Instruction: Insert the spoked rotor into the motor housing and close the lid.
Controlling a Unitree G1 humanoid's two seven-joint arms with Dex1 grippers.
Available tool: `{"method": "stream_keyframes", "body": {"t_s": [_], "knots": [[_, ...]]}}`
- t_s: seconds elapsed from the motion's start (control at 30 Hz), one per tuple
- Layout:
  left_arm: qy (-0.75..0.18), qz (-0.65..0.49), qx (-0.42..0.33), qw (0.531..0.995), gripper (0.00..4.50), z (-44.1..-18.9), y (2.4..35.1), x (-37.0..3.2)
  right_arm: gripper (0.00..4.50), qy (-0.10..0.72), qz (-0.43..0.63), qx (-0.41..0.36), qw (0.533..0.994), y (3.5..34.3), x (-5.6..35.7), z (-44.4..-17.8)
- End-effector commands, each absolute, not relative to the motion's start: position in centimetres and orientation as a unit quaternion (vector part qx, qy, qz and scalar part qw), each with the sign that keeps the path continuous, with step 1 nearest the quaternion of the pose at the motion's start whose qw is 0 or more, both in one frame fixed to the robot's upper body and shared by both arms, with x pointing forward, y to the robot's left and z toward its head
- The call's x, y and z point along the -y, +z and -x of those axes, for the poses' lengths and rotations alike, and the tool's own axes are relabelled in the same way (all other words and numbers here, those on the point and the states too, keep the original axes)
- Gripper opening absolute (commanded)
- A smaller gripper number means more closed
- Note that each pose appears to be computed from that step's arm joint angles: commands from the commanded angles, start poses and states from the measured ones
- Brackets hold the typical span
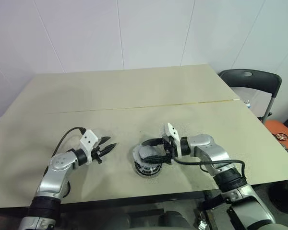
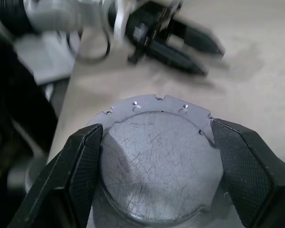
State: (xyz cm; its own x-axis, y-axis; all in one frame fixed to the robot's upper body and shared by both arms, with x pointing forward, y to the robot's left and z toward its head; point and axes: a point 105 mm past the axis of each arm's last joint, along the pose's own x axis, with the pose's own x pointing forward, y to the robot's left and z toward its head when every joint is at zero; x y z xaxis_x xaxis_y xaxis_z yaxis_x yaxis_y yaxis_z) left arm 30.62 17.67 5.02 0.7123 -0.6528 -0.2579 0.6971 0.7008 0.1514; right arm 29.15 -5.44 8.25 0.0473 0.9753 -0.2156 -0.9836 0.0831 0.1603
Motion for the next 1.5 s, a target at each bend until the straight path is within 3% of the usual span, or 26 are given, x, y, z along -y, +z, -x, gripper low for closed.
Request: {"method": "stream_keyframes", "body": {"t_s": [0.03,0.33,0.57,0.8,0.97,1.13,1.5], "knots": [[-0.368,-0.131,-0.077,0.917,2.05,-30.9,5.9,-17.6,3.25,0.677,0.012,-0.098,0.729,10.2,5.3,-29.9],[-0.368,-0.133,-0.081,0.917,2.05,-30.9,5.6,-17.6,3.25,0.723,0.064,-0.153,0.671,8.2,6.5,-27.4],[-0.368,-0.132,-0.082,0.917,2.05,-30.8,5.6,-17.5,3.25,0.700,0.136,-0.150,0.685,7.2,6.8,-28.7],[-0.364,-0.135,-0.083,0.918,2.05,-30.9,5.6,-17.8,3.25,0.693,0.210,-0.165,0.669,5.5,7.5,-28.7],[-0.364,-0.136,-0.084,0.917,2.05,-31.0,5.5,-17.8,3.25,0.719,0.107,-0.130,0.674,8.9,6.5,-28.4],[-0.365,-0.135,-0.086,0.917,2.05,-31.0,5.4,-17.7,3.25,0.727,0.108,-0.127,0.666,9.2,6.6,-28.0],[-0.361,-0.138,-0.088,0.918,2.05,-31.0,5.4,-18.0,3.25,0.706,0.227,-0.162,0.651,5.7,7.6,-28.3]]}}
